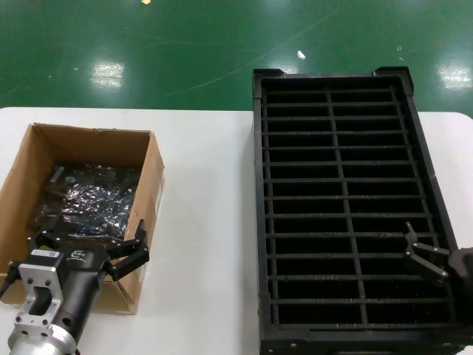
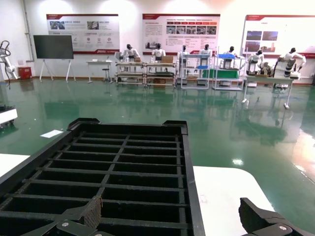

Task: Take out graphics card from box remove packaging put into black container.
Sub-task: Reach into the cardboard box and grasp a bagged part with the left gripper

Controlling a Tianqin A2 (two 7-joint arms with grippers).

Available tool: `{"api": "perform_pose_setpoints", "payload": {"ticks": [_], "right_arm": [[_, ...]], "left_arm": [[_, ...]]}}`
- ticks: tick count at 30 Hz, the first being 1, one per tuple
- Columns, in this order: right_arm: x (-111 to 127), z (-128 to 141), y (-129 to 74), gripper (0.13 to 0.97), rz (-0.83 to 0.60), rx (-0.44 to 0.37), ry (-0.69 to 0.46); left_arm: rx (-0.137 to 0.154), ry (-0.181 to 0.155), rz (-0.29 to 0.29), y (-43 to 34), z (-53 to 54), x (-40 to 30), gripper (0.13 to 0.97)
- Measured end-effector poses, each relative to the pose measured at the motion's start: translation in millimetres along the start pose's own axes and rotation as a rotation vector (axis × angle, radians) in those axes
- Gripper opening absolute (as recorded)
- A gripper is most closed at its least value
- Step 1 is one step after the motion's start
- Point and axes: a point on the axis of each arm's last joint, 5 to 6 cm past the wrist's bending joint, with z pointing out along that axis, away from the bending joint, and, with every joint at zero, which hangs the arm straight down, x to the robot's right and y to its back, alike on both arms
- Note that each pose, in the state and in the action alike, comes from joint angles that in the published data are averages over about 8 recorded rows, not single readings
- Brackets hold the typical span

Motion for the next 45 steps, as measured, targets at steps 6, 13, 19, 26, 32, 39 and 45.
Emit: {"api": "perform_pose_setpoints", "payload": {"ticks": [6, 13, 19, 26, 32, 39, 45], "right_arm": [[0, 0, 0, 0.966, 0.0, 0.0, 0.0], [0, 0, 0, 0.966, 0.0, 0.0, 0.0], [0, 0, 0, 0.966, 0.0, 0.0, 0.0], [0, 0, 0, 0.966, 0.0, 0.0, 0.0], [0, 0, 0, 0.966, 0.0, 0.0, 0.0], [0, 0, 0, 0.966, 0.0, 0.0, 0.0], [0, 0, 0, 0.966, 0.0, 0.0, 0.0]], "left_arm": [[0.0, 0.0, 0.0, 0.0, 0.0, 0.0, 0.966], [0.0, -0.011, -0.001, -0.2, -0.1, -0.2, 0.966], [0.011, -0.057, 0.038, -5.7, 3.3, -4.6, 0.966], [0.02, -0.137, 0.202, -30.7, 18.2, -24.8, 0.966], [-0.051, -0.152, 0.359, -47.4, 39.1, -48.3, 0.966], [-0.194, -0.061, 0.571, -50.7, 68.2, -67.8, 0.966], [-0.278, 0.019, 0.753, -52.7, 82.5, -85.2, 0.966]]}}
